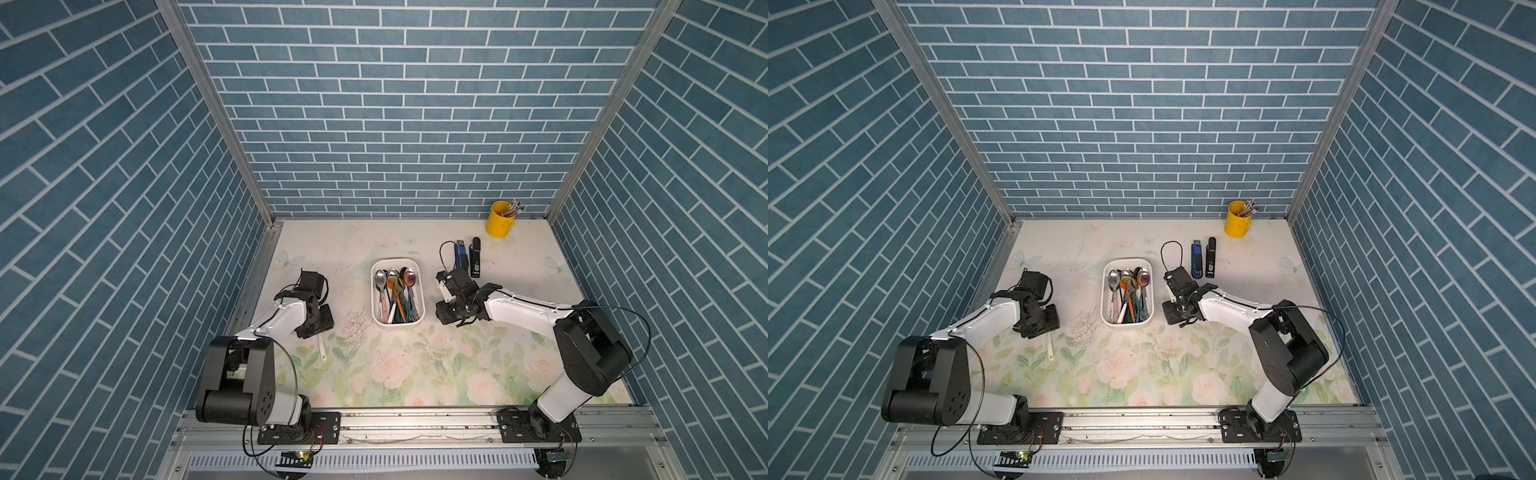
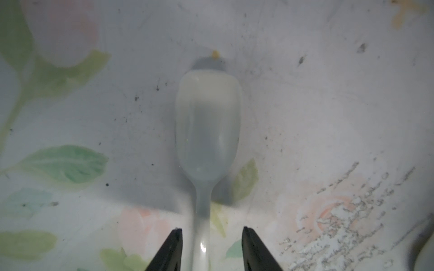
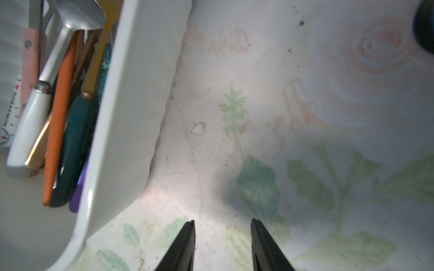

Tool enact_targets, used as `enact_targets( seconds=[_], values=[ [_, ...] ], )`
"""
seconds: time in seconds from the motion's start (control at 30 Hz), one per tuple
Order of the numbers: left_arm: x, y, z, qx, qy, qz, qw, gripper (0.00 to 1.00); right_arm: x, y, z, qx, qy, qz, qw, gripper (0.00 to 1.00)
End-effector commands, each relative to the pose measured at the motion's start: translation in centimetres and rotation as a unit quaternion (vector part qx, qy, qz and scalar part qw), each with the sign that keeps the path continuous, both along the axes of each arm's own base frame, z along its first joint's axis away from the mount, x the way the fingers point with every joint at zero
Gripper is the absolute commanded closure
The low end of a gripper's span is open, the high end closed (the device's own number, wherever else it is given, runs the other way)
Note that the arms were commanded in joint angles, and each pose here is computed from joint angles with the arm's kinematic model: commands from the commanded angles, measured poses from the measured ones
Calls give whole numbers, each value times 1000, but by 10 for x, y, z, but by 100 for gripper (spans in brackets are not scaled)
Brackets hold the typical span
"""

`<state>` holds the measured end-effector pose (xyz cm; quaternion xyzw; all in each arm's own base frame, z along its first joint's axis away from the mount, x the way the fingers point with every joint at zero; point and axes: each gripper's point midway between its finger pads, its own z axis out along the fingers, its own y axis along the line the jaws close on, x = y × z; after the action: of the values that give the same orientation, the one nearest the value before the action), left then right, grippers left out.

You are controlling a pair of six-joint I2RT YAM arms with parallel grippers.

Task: Put the spoon into the storage box
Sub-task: Pick up the spoon from the center of the board.

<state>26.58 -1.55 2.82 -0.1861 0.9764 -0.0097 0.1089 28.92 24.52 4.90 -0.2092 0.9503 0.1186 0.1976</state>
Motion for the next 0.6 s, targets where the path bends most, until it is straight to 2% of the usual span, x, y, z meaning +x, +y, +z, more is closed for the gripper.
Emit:
enact_targets(
  seconds=[0.0,0.17,0.57],
  values=[
    [-4,3,-7,6,21,-3,1000,55,1,-2,8,3,-13,4,1000,57],
    [-8,0,-16,-2,38,-10,999,57,2,-4,8,2,-12,2,1000,57],
    [-10,-4,-23,-13,46,-16,999,79,6,-4,9,5,-13,1,1000,57]
  ],
)
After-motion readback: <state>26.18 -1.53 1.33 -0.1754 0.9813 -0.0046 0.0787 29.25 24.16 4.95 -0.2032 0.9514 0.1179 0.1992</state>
